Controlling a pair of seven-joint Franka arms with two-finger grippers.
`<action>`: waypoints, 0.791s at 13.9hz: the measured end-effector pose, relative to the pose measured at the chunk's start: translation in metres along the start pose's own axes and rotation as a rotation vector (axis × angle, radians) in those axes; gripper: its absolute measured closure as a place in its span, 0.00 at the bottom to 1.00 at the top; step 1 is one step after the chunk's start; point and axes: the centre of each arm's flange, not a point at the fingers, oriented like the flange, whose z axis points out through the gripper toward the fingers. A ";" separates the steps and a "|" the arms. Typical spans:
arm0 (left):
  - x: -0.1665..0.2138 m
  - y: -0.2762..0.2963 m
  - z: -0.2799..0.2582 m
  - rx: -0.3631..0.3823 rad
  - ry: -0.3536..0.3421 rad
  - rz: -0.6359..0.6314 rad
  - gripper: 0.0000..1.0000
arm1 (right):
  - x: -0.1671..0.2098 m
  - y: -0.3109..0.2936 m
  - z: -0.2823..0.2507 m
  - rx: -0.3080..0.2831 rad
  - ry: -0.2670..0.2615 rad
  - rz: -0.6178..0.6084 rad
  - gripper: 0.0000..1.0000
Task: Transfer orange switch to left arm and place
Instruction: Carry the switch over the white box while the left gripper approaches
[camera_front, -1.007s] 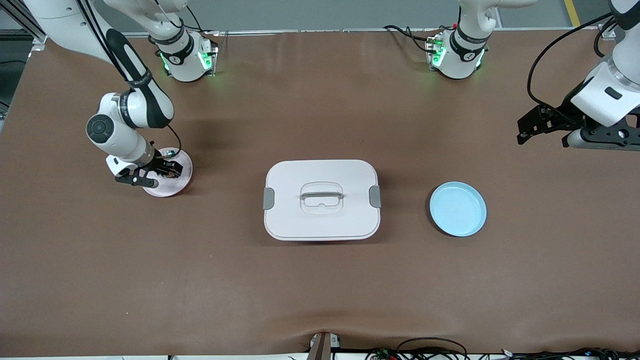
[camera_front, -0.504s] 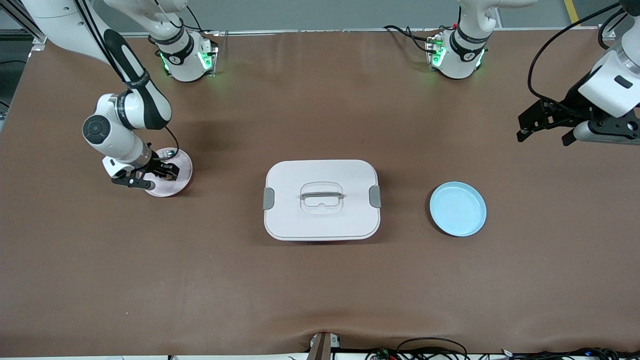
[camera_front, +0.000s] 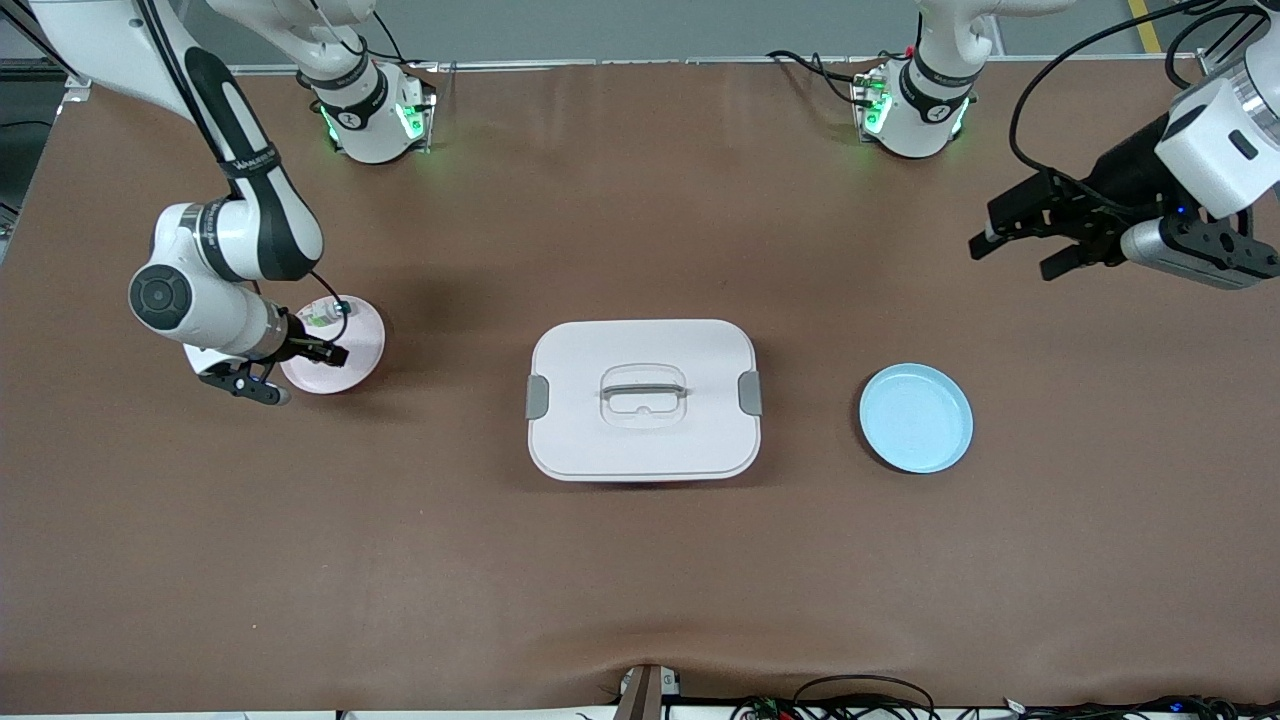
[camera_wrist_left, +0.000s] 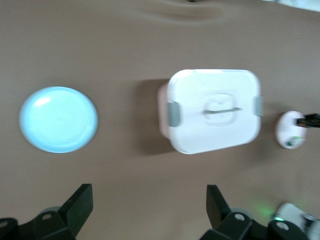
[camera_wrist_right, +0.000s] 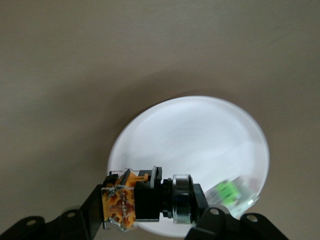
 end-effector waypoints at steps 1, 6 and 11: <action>0.001 0.005 0.005 -0.048 -0.012 -0.005 0.00 | -0.005 -0.021 -0.013 0.032 -0.029 0.037 0.28; 0.017 0.028 0.056 -0.269 -0.103 -0.044 0.00 | -0.033 -0.120 -0.106 0.112 -0.104 0.235 0.28; 0.026 0.070 0.120 -0.358 -0.161 -0.063 0.00 | -0.064 -0.180 -0.162 0.214 -0.159 0.405 0.28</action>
